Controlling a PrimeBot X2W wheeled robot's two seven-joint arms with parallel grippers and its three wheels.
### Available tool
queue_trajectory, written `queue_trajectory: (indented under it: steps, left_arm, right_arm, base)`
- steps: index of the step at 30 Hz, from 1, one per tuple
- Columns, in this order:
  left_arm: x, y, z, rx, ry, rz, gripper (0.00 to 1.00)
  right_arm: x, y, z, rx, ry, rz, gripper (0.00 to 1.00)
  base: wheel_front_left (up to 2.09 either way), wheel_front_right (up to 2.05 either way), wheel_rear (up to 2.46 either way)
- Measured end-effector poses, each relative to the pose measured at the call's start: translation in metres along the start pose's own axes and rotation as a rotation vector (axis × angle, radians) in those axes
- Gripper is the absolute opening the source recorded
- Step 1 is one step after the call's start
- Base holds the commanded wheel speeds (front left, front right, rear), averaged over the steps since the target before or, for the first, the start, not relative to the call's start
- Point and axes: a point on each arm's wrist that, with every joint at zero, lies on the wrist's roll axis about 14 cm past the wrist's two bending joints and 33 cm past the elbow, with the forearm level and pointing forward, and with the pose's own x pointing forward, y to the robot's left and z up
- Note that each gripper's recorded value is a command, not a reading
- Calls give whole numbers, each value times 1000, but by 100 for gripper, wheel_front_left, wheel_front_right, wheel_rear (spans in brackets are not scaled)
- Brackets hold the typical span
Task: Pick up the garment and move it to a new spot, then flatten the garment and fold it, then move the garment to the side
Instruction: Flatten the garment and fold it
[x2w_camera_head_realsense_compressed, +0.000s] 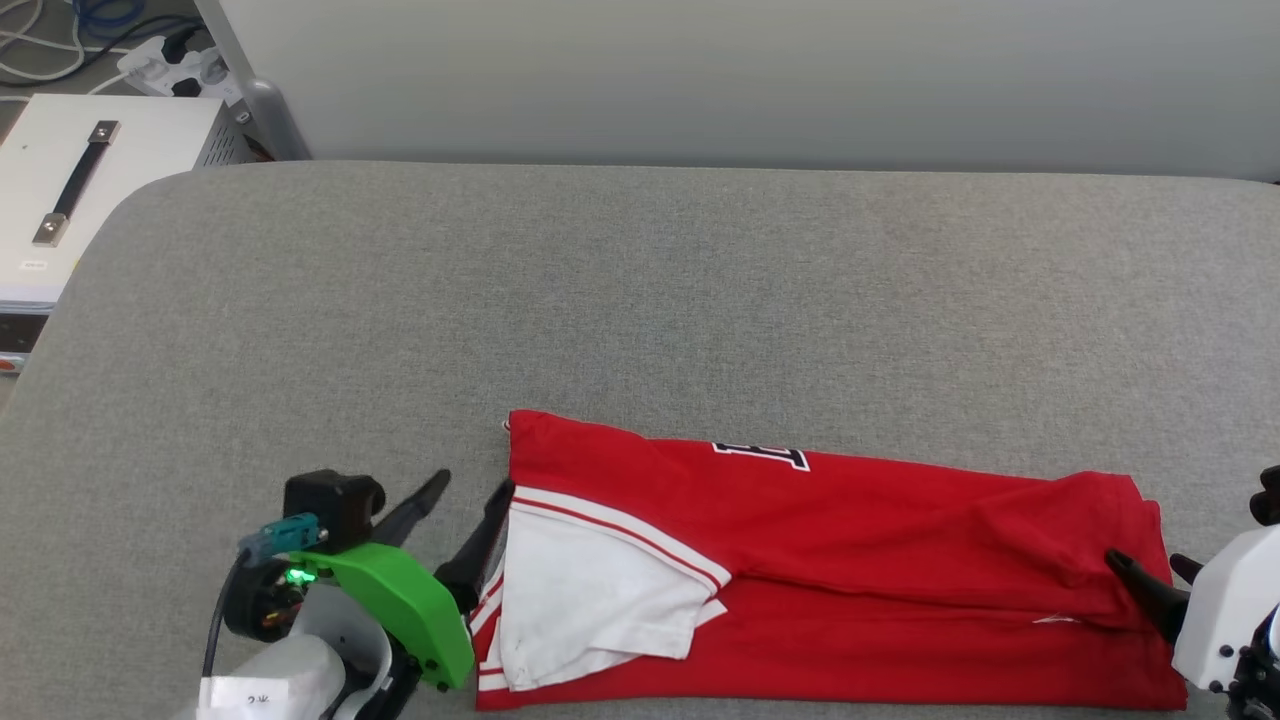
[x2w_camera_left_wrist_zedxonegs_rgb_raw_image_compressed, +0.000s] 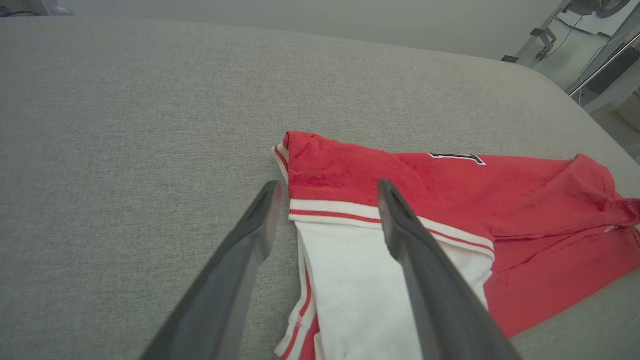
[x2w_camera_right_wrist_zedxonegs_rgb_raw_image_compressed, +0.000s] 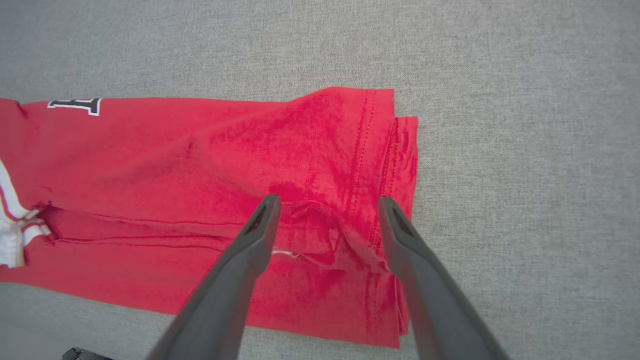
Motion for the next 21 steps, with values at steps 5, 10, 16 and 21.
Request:
queue_trajectory:
  steps: [5, 10, 16, 21]
  left_arm:
    - [0, 11, 43, 48, -204, 52, 100]
    - [-13, 12, 114, 101, -498, 109, 100]
    - [-38, 21, 122, 171, -612, 187, 100]
    - [-44, 29, 116, 201, -621, 219, 100]
  right_arm:
    - [-3, -2, -2, 18, 14, -19, 100]
    - [-1, -10, -9, 43, 39, -47, 100]
    - [6, -22, -21, 72, 81, -88, 100]
    - [13, -35, -34, 104, 111, -121, 100]
  base:
    - [0, 0, 0]
    - [0, 0, 0]
    - [0, 0, 0]
    - [0, 0, 0]
